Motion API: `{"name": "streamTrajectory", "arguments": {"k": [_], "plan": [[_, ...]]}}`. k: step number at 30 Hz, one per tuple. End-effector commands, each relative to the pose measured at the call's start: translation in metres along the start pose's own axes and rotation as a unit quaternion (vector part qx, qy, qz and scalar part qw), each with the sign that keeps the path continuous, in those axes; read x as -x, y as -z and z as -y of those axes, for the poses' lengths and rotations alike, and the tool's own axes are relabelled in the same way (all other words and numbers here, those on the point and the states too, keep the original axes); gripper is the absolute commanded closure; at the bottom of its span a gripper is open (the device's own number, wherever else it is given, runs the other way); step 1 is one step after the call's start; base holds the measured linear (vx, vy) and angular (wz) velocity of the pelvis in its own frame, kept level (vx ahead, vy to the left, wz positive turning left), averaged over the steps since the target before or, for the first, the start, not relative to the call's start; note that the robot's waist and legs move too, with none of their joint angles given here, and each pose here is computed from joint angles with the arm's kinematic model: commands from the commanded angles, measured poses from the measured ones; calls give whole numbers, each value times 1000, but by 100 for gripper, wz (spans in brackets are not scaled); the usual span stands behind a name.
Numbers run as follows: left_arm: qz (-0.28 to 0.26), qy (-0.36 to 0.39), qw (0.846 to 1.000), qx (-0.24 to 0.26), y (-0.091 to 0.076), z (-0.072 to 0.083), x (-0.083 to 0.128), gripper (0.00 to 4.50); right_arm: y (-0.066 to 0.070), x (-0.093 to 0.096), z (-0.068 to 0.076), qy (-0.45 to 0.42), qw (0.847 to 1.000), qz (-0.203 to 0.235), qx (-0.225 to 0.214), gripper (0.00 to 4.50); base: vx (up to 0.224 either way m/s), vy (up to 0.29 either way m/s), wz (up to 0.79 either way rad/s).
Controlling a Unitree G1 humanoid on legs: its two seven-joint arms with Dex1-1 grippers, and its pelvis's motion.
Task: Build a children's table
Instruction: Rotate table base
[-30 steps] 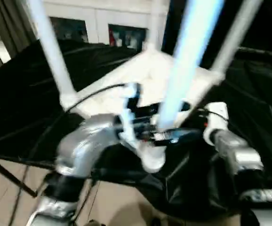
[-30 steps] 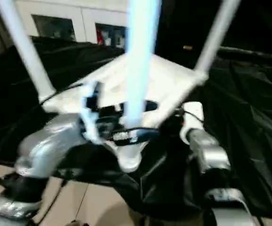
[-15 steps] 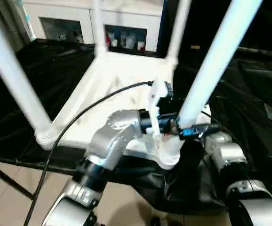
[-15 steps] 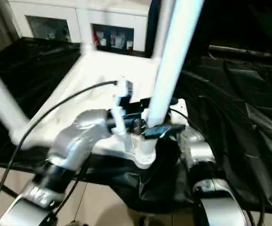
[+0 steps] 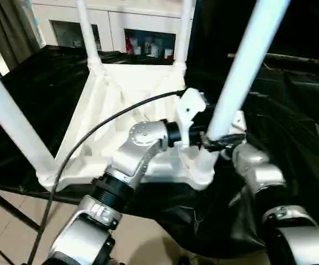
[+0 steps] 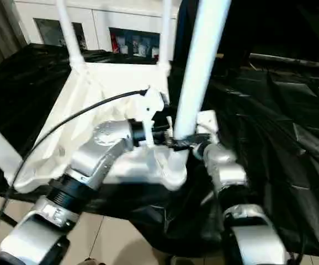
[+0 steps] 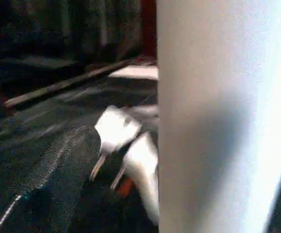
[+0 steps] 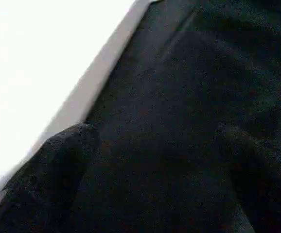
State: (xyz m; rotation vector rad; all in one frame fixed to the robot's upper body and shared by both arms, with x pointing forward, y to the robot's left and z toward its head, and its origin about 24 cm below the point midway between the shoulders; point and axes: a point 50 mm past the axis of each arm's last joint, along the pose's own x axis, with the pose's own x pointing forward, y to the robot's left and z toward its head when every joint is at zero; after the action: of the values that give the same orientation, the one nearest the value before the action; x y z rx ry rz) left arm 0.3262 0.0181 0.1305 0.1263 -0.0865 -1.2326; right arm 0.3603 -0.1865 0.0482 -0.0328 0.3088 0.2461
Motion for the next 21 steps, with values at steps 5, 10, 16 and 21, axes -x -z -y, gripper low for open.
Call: {"name": "streamTrajectory", "arguments": {"k": [5, 10, 16, 21], "plan": [[-1, 21, 999, 27, 10, 4, 23, 0, -6, 24, 22, -43, 998, 24, 30, 4, 0, 0, 0], [-82, 132, 987, 30, 32, 22, 65, 0, -2, 62, 31, -134, 985, -1, 105, 4, 0, 0, 0], [-165, 72, 983, -26, 47, -2, 79, 36, -2, 81, 31, -161, 979, -15, 127, 0, 0, 0, 0], [-220, 50, 973, -46, 50, -19, 89, 81, 1, 97, 22, -179, 973, -31, 144, 0, 0, 0, 0]]}}
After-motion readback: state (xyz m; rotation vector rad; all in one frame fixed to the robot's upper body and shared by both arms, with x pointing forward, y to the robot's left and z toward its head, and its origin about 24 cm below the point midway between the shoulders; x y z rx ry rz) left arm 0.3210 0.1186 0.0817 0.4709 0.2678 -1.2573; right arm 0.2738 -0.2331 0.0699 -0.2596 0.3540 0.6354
